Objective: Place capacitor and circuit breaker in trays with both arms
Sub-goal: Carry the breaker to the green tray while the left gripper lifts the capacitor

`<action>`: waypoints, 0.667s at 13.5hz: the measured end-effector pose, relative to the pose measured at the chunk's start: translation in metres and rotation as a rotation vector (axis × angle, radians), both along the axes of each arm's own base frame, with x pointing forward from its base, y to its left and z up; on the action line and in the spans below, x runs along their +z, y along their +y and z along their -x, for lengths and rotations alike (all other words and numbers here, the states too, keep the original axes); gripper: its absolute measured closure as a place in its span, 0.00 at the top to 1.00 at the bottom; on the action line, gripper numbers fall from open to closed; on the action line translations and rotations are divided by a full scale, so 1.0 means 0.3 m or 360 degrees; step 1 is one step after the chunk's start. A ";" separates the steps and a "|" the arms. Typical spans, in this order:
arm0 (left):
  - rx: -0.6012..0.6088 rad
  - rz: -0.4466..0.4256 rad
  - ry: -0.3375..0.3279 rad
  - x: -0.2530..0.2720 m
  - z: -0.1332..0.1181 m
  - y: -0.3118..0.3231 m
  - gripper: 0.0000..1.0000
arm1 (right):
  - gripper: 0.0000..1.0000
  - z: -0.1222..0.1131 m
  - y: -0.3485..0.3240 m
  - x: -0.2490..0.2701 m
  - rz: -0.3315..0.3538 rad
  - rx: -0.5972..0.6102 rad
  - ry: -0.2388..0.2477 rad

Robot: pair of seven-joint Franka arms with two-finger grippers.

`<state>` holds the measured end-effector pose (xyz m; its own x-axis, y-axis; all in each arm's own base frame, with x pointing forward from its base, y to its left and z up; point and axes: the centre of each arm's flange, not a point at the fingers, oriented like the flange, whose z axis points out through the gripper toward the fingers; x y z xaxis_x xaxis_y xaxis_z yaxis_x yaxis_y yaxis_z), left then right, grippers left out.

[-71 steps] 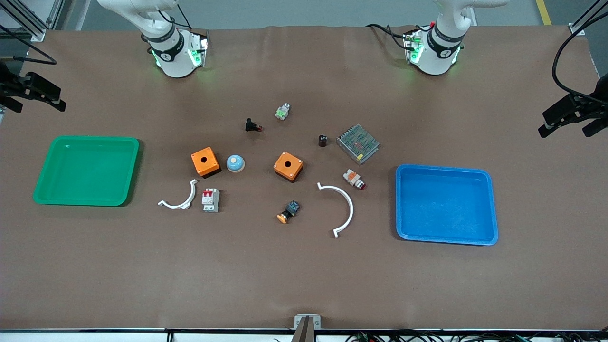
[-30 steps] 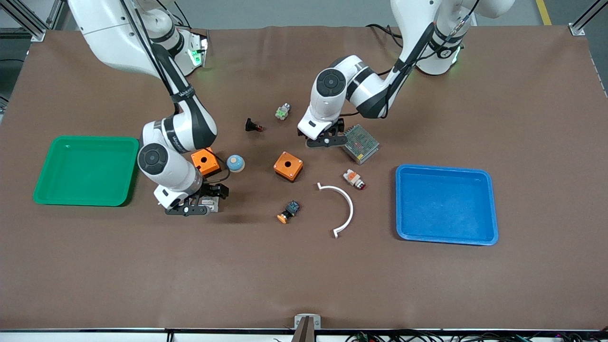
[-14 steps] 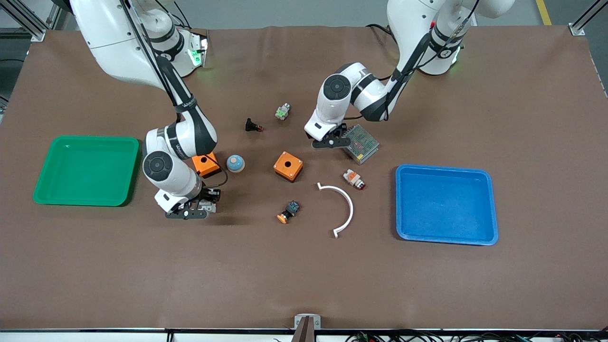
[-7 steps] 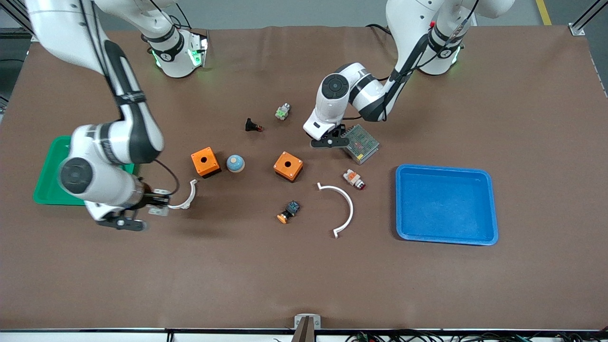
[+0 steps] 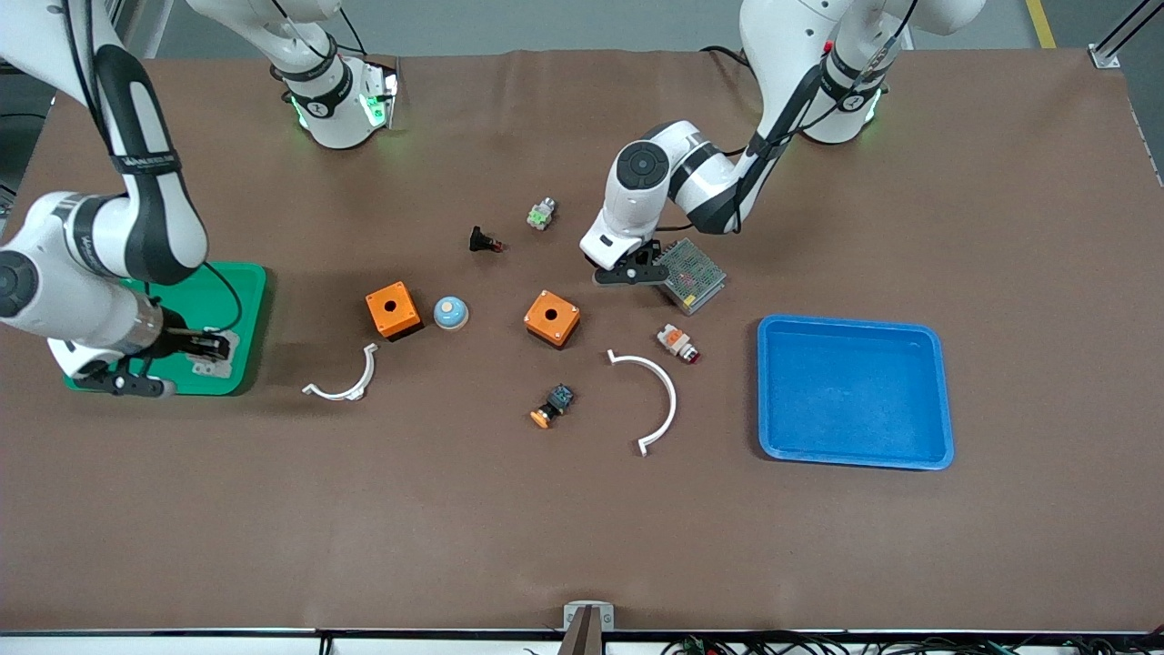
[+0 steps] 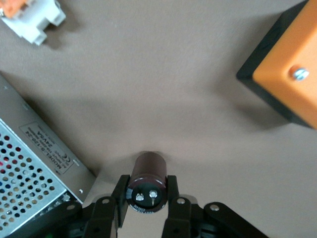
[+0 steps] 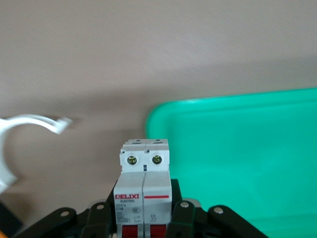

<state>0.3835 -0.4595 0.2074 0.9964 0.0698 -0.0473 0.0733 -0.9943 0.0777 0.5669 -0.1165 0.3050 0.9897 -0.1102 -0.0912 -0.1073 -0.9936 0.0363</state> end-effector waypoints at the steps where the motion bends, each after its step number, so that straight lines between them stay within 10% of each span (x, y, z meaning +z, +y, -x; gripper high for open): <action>1: 0.0016 0.0007 -0.0012 0.028 -0.025 0.005 0.34 | 0.40 0.040 -0.089 -0.013 -0.0009 0.0028 -0.0006; 9: -0.0022 -0.0043 -0.0018 0.301 -0.281 0.186 0.34 | 0.40 0.255 -0.414 -0.163 0.0004 0.0114 -0.0109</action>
<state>0.4677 -0.4038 0.2977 0.9978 0.0571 -0.0344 0.0588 -0.9969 0.0516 0.4904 -0.2406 0.2561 0.9990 -0.0388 -0.0228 -0.0380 -0.9987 0.0340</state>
